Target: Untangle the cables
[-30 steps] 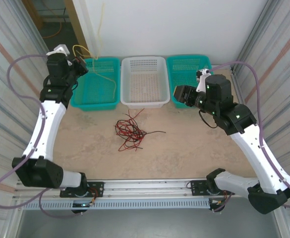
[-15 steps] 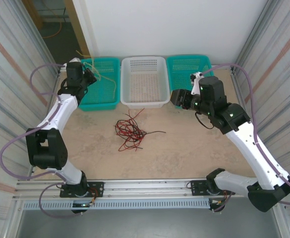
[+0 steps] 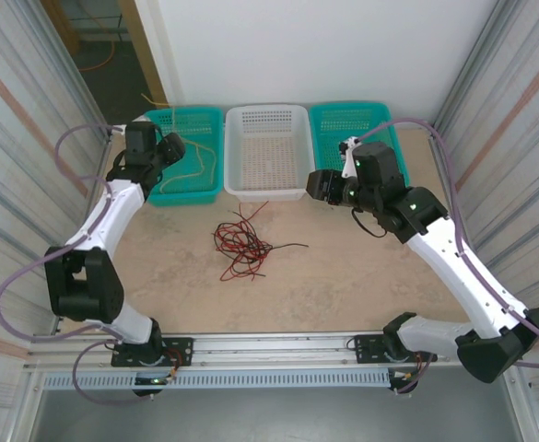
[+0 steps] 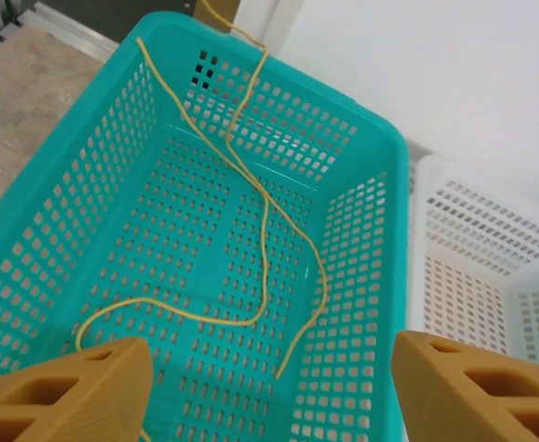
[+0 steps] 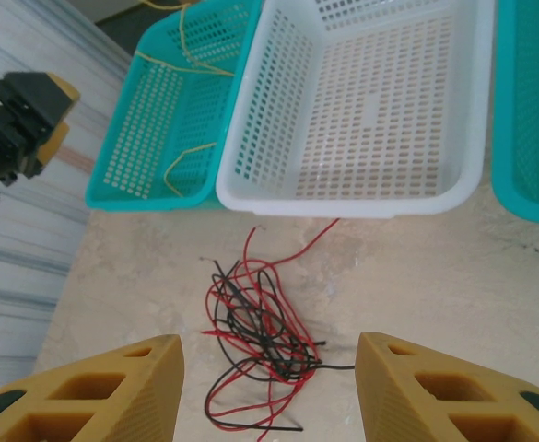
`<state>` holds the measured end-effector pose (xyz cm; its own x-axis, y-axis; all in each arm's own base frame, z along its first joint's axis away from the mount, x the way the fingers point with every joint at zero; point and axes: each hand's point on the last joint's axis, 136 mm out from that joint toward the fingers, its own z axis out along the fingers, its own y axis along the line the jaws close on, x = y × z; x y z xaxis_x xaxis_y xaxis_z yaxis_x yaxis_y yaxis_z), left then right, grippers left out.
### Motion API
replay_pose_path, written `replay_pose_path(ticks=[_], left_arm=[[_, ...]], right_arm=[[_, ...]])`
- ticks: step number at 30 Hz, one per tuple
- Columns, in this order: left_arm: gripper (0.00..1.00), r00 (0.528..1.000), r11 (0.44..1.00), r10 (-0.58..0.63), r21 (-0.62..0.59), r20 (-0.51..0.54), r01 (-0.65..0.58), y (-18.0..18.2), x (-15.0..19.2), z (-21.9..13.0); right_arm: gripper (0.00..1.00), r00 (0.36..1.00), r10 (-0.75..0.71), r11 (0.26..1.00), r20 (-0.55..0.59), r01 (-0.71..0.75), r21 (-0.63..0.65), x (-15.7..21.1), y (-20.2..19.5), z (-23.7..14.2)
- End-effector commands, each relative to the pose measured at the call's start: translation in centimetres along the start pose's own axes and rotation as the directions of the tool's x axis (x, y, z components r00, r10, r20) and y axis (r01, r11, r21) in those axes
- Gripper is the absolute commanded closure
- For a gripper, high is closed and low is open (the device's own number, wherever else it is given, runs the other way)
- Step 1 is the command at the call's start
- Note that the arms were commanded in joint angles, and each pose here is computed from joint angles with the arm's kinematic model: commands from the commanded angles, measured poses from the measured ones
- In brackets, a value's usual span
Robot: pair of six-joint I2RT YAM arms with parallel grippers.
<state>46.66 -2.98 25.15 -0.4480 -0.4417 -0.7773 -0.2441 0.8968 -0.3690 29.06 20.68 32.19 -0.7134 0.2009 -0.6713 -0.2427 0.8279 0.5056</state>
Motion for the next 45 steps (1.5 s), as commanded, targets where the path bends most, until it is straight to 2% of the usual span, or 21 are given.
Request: replay_pose_path(ticks=[1,3,6,11,15,18,22,25,34,45], left_arm=[[0.3,0.99,0.991,0.125,0.05,0.061,-0.128,-2.7,-0.9,-5.1],[0.3,0.979,0.972,0.198,0.118,0.049,-0.202,-4.5,0.6,-7.3],[0.32,0.954,0.919,0.3,0.272,-0.007,-0.286,-6.8,4.8,-10.6],[0.31,0.928,0.848,0.33,0.486,-0.173,-0.211,-6.8,12.5,-16.0],[0.3,0.915,0.86,0.309,0.487,-0.259,-0.152,-4.4,16.2,-18.3],[0.32,0.909,0.899,0.252,0.427,-0.333,-0.093,-2.2,18.4,-18.3],[0.37,0.886,0.919,0.183,0.395,-0.426,0.001,-1.0,21.4,-17.7],[0.37,0.883,0.921,0.143,0.387,-0.448,0.047,-1.1,22.2,-17.1],[0.38,0.861,0.931,0.142,0.362,-0.488,0.051,-1.7,22.9,-15.6],[0.38,0.865,0.927,0.152,0.372,-0.478,0.043,-2.3,22.8,-15.7]], right_arm=[[0.49,0.999,0.005,1.0,-0.034,-0.004,0.007,1.3,0.2,1.1],[0.49,0.998,-0.003,1.0,-0.063,0.004,0.02,2.5,0.1,1.9],[0.49,0.993,0.01,1.0,-0.122,-0.007,0.026,4.8,0.0,3.7],[0.49,0.969,0.014,0.999,-0.247,-0.002,0.047,9.3,0.0,7.2],[0.48,0.947,-0.004,0.998,-0.322,0.025,0.062,12.2,0.3,9.8],[0.48,0.932,-0.018,0.996,-0.362,0.047,0.071,13.5,0.5,11.6],[0.48,0.908,-0.03,0.996,-0.419,0.063,0.065,14.9,0.7,13.9],[0.48,0.894,-0.036,0.995,-0.447,0.074,0.068,15.6,0.7,15.2],[0.51,0.87,-0.071,0.991,-0.488,0.116,0.063,16.3,0.9,18.1],[0.68,0.846,-0.081,0.982,-0.527,0.158,0.104,18.2,-0.9,19.8]])
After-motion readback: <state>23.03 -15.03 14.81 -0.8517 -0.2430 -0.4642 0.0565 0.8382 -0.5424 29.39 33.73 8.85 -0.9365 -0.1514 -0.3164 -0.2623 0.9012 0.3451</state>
